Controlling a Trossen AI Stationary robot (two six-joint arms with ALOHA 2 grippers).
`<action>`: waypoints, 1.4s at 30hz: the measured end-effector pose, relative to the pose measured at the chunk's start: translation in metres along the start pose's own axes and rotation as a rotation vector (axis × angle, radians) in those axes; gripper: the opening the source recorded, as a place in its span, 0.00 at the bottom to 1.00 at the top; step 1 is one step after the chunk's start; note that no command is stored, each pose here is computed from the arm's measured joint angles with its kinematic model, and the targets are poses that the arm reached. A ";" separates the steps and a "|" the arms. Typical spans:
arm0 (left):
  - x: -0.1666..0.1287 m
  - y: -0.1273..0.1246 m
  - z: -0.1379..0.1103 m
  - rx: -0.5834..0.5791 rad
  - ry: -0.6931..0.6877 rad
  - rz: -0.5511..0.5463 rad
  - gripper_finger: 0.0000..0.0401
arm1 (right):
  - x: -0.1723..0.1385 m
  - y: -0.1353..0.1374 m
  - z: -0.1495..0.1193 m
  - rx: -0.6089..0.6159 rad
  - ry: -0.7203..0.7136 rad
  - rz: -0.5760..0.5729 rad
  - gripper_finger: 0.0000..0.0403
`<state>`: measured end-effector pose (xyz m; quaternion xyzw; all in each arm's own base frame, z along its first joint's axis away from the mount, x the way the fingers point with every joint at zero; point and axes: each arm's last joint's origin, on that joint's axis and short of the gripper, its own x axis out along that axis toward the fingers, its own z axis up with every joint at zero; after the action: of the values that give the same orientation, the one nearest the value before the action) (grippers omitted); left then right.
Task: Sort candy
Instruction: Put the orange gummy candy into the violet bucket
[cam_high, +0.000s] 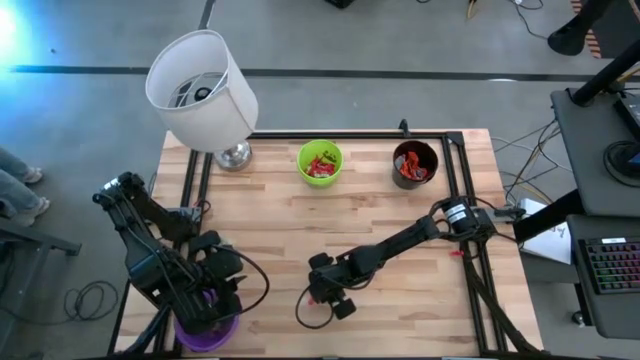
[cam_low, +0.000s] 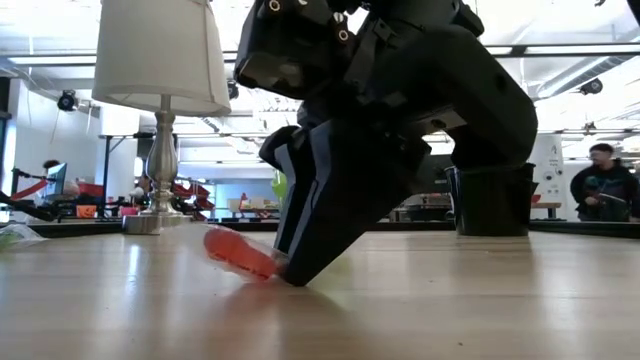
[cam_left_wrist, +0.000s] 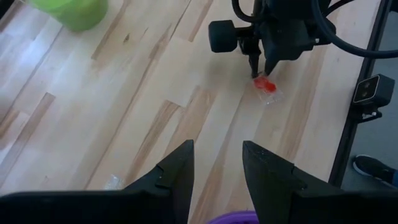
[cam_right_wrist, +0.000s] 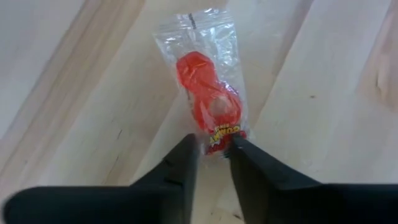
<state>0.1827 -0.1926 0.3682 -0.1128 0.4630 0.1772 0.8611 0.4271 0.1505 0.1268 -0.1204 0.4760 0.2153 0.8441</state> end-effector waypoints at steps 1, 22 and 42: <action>0.000 0.000 0.000 0.001 0.000 0.000 0.30 | 0.000 0.000 0.000 0.016 0.000 0.000 0.19; 0.000 0.000 0.000 -0.001 0.000 0.000 0.30 | -0.050 -0.002 0.030 0.094 -0.029 0.010 0.02; 0.024 -0.018 0.010 0.329 -0.076 0.048 0.40 | -0.163 -0.003 0.105 0.138 -0.297 -0.007 0.02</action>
<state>0.2102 -0.2008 0.3542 0.0474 0.4554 0.1238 0.8804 0.4336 0.1497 0.3203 -0.0307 0.3594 0.1947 0.9121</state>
